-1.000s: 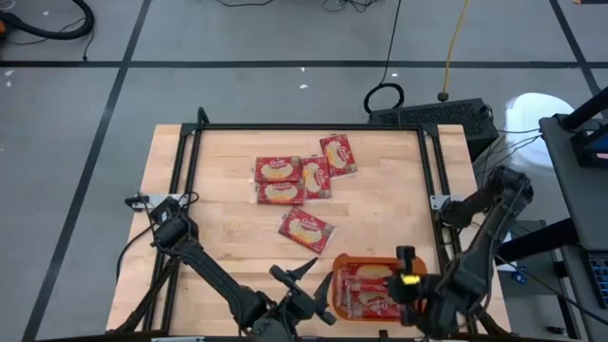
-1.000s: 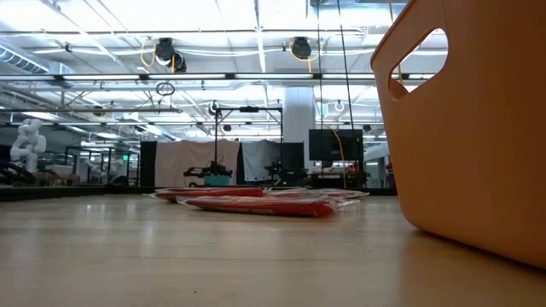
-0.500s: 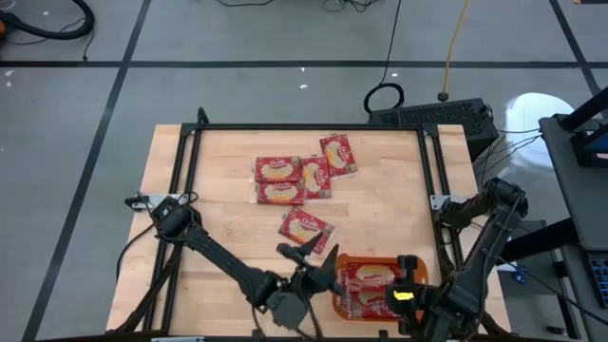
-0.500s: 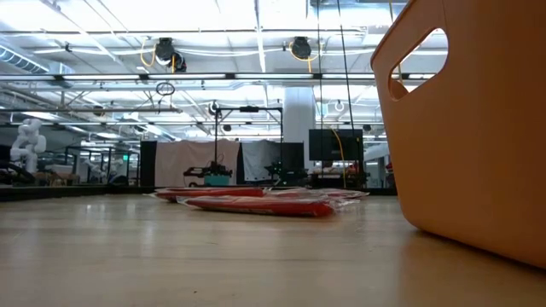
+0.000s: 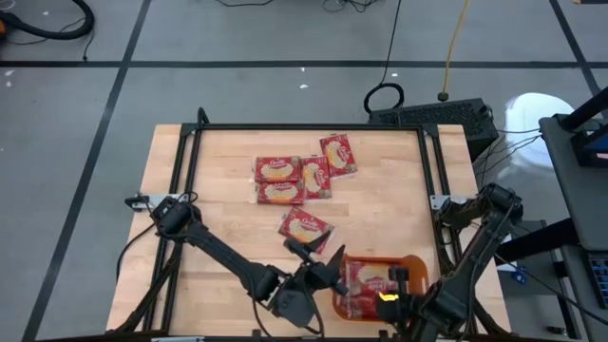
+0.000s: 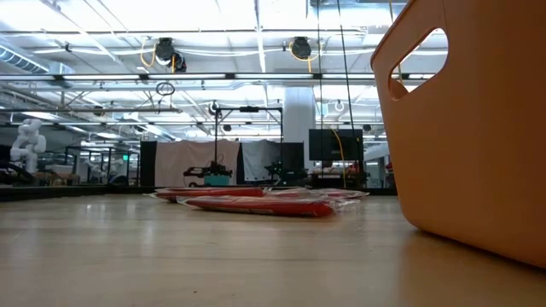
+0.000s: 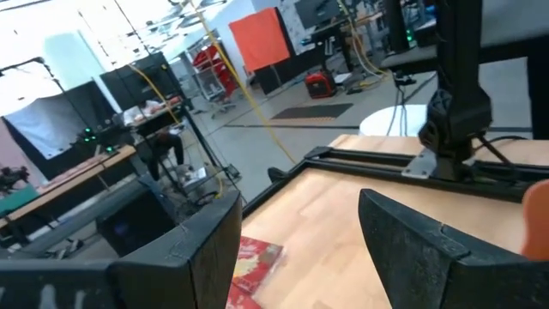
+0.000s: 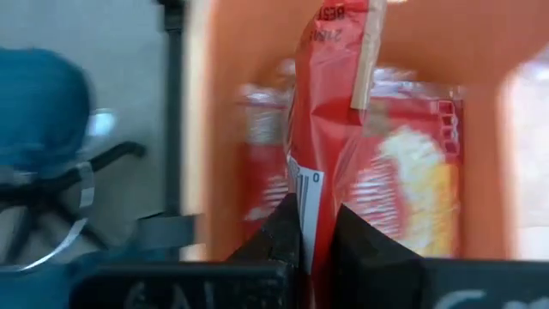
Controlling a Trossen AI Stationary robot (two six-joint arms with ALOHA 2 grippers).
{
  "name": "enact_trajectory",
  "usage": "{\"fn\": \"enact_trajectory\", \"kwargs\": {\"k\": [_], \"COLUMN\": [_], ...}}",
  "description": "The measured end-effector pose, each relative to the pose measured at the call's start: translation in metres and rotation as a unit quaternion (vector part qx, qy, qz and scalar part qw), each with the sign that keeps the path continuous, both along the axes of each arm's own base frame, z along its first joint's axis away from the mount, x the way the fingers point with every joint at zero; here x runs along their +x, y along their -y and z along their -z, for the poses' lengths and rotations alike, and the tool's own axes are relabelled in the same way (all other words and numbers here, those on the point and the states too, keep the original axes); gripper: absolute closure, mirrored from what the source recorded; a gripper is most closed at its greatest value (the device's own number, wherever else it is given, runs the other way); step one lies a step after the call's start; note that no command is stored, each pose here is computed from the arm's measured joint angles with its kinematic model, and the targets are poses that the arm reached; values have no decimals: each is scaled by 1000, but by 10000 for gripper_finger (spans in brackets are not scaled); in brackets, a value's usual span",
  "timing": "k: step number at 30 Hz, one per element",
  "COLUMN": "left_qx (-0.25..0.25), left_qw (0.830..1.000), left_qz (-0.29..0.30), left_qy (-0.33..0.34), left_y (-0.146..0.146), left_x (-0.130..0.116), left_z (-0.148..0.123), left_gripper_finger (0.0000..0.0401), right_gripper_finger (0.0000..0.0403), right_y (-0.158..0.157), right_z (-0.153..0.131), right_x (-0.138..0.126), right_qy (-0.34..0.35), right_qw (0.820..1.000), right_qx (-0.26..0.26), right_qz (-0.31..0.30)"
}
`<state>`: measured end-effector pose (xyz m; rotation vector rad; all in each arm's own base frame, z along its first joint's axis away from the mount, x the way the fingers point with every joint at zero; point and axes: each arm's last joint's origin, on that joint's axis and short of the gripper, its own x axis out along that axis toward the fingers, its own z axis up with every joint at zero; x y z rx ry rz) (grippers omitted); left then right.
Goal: Sort popcorn bags into baskets
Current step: Put the red popcorn bag into the orange bin
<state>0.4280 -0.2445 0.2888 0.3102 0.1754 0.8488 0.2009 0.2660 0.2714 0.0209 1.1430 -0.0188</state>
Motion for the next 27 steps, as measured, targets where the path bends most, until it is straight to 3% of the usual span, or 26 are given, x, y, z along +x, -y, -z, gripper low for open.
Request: {"fn": "enact_trajectory", "kwargs": {"k": [8,14,21,27], "left_qx": [-12,-13,-13,-17], "left_qw": [1000,1000,1000,1000], "left_qz": [11,19,19,17], "left_qy": [2,2,3,-1], "left_y": [9,15,16,15], "left_x": [-8,-12,-12,-14], "left_z": [8,8,8,14], "left_gripper_finger": [162,162,162,162], "right_gripper_finger": [390,390,390,390], "right_y": [0,3,16,25], "right_z": [-2,-22,-45,-37], "right_x": [0,-3,-9,-9], "right_qy": [-14,-32,-31,3], "right_qw": [1000,999,998,992], "right_qx": [16,12,-51,-119], "right_qz": [6,4,27,50]}}
